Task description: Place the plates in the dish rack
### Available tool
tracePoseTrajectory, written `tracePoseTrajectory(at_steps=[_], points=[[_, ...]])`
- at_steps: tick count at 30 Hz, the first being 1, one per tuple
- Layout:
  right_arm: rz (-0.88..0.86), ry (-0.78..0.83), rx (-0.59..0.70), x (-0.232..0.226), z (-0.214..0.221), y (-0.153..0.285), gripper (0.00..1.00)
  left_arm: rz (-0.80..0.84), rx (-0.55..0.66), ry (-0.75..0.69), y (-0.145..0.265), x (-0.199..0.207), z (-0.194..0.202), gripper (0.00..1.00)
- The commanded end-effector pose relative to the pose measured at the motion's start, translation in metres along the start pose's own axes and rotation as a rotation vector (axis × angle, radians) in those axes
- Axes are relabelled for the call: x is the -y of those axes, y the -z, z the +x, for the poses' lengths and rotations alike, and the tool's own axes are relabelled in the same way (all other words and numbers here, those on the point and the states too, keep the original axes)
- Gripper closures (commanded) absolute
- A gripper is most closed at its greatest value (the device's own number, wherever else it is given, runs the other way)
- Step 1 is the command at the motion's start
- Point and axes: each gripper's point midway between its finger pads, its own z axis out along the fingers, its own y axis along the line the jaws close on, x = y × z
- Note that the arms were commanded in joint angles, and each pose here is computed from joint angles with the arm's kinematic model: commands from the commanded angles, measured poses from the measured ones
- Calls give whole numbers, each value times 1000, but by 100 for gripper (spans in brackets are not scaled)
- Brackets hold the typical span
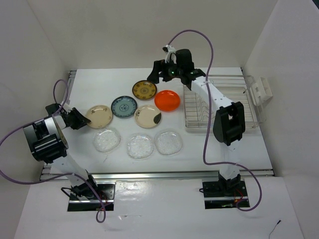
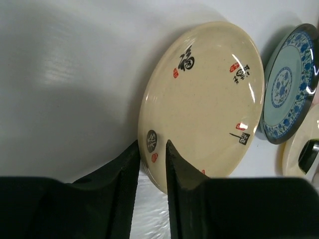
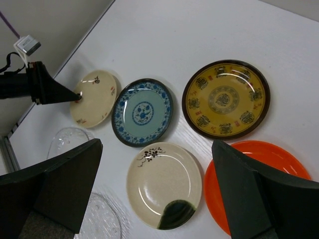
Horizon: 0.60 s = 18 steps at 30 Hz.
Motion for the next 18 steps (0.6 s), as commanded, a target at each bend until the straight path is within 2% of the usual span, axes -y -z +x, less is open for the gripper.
tracePoseTrajectory(at_steps=[1, 3, 4, 5, 6, 10, 16, 17, 18], points=[[-43, 38, 58, -22, -23, -6, 2, 14, -19, -39, -9, -8, 3, 67], [-51, 41, 55, -28, -23, -6, 2, 5, -8, -45, -11, -8, -9, 75], [-49, 36, 45, -25, -19, -10, 2, 6, -4, -61, -10, -7, -14, 82], [-51, 41, 54, -27, -23, -9, 2, 19, 7, -71, -12, -4, -24, 95], [-64, 41, 51, -29, -22, -9, 2, 36, 4, -80, -14, -2, -26, 100], [-153, 39, 28, -43, -16, -17, 2, 181, 39, -148, -12, 24, -43, 100], [-293, 53, 17, -77, -16, -28, 0, 317, 168, -391, 34, 90, -111, 100], [-308, 65, 30, -79, -20, -27, 0, 363, 143, -397, 40, 100, -110, 100], [-319, 56, 23, -84, -15, -33, 0, 387, 143, -470, 45, 117, -112, 100]])
